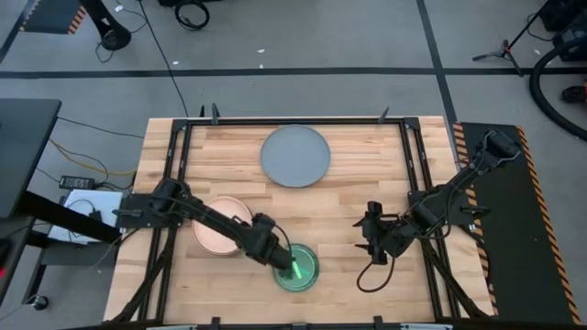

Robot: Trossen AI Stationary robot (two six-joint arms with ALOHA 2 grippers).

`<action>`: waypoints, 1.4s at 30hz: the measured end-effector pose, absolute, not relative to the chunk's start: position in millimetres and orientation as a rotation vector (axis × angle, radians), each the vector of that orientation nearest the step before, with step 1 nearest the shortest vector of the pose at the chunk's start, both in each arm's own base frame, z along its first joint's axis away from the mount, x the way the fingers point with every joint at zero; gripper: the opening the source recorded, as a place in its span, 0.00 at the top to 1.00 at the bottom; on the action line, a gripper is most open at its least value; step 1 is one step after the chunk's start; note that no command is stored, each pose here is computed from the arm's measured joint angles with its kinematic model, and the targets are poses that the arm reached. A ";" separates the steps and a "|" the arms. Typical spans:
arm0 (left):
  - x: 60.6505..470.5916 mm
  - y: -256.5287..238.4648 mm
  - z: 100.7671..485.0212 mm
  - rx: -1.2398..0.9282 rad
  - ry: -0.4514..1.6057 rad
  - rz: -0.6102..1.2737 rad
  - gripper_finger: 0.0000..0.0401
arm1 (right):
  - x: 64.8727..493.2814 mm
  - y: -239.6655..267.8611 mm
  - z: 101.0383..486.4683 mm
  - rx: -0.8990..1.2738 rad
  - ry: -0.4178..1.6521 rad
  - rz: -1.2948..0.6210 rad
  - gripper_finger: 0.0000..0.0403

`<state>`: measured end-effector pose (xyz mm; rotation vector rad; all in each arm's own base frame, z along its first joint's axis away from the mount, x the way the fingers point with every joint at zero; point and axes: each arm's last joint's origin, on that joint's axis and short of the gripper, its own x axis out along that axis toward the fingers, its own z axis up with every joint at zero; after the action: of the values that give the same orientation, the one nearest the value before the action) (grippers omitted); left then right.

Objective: Stack plastic plates
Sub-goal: Stack the plates on the gray plate

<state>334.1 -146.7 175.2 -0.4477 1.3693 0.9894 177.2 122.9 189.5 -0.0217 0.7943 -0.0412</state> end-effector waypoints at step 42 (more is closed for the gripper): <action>329.9 -141.2 133.9 0.006 1.586 1.044 0.83 | 192.0 98.8 188.9 -0.119 0.826 -0.057 0.27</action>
<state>329.9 -141.2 133.9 0.0063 1.5861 1.0438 192.0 98.8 188.9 -0.1194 0.8263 -0.0575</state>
